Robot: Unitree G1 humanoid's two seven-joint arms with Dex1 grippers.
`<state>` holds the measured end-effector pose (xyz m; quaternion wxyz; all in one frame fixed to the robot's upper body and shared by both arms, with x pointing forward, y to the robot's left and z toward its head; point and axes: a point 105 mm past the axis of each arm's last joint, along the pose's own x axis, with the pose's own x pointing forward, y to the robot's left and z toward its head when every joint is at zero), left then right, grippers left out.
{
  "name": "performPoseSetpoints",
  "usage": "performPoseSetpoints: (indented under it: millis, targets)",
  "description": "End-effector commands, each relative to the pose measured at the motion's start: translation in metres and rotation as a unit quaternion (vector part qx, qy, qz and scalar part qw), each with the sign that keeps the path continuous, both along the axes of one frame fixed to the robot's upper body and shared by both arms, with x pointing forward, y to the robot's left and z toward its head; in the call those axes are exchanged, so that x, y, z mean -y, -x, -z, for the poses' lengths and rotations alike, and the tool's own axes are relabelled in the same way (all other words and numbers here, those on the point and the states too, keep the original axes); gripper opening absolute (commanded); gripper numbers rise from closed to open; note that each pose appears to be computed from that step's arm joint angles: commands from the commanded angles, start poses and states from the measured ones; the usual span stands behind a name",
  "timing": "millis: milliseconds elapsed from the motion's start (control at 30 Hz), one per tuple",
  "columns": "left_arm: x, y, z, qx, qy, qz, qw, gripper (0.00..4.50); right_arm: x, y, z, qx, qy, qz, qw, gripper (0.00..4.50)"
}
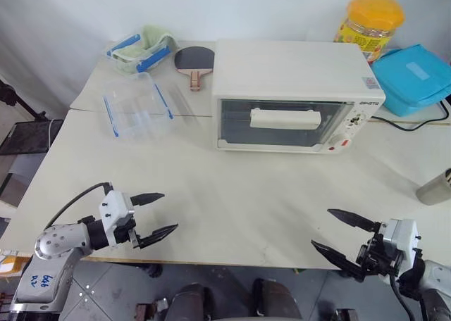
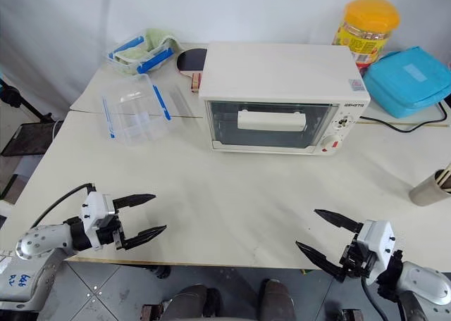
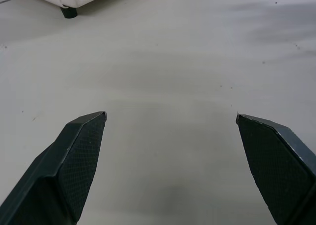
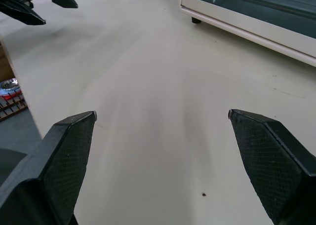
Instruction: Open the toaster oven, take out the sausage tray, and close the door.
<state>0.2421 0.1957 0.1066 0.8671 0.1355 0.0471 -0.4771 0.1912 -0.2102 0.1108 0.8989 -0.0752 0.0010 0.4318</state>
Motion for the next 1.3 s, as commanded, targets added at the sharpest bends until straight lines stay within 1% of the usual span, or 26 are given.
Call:
performPoseSetpoints:
  millis: [33,167,300,367,533,633,800,900,1000,1133,1233,1300]
  targets:
    - [0.002,-0.004,-0.008,0.025,-0.008,0.000,1.000,4.47,0.000,-0.001,-0.008,0.019,-0.004,-0.002,1.000,4.50]
    - [0.005,-0.009,-0.020,0.024,0.032,0.002,0.999,4.47,-0.010,-0.027,-0.035,0.029,-0.058,-0.003,0.998,4.50]
    - [0.011,-0.009,-0.045,0.002,0.111,0.039,0.993,4.47,-0.012,-0.053,-0.059,0.024,-0.088,-0.012,0.996,4.50]
    - [0.013,-0.013,-0.057,0.006,0.137,0.041,0.990,4.47,-0.010,-0.066,-0.069,0.023,-0.106,-0.008,0.994,4.50]
    - [0.025,-0.014,-0.066,0.008,0.149,0.061,0.987,4.47,-0.010,-0.099,-0.090,0.033,-0.134,0.003,0.990,4.50]
    - [0.028,-0.014,-0.068,0.013,0.156,0.060,0.986,4.47,-0.015,-0.112,-0.099,0.046,-0.143,0.002,0.989,4.50]
    - [0.031,-0.015,-0.063,0.009,0.162,0.055,0.985,4.47,-0.024,-0.121,-0.108,0.065,-0.135,-0.020,0.989,4.50]
    - [0.033,-0.016,-0.059,0.000,0.165,0.053,0.985,4.47,-0.033,-0.119,-0.111,0.075,-0.129,-0.048,0.988,4.50]
    - [0.033,-0.019,-0.060,-0.004,0.182,0.042,0.982,4.47,-0.042,-0.108,-0.114,0.088,-0.123,-0.088,0.985,4.50]
    - [0.033,-0.026,-0.064,-0.017,0.209,0.036,0.977,4.47,-0.045,-0.091,-0.106,0.125,-0.069,-0.116,0.983,4.50]
    - [0.034,-0.035,-0.072,-0.018,0.234,0.035,0.971,3.84,-0.041,-0.080,-0.087,0.138,-0.012,-0.125,0.982,4.50]
    - [0.036,-0.043,-0.078,-0.014,0.245,0.040,0.968,3.27,-0.036,-0.074,-0.073,0.140,0.017,-0.126,0.982,4.50]
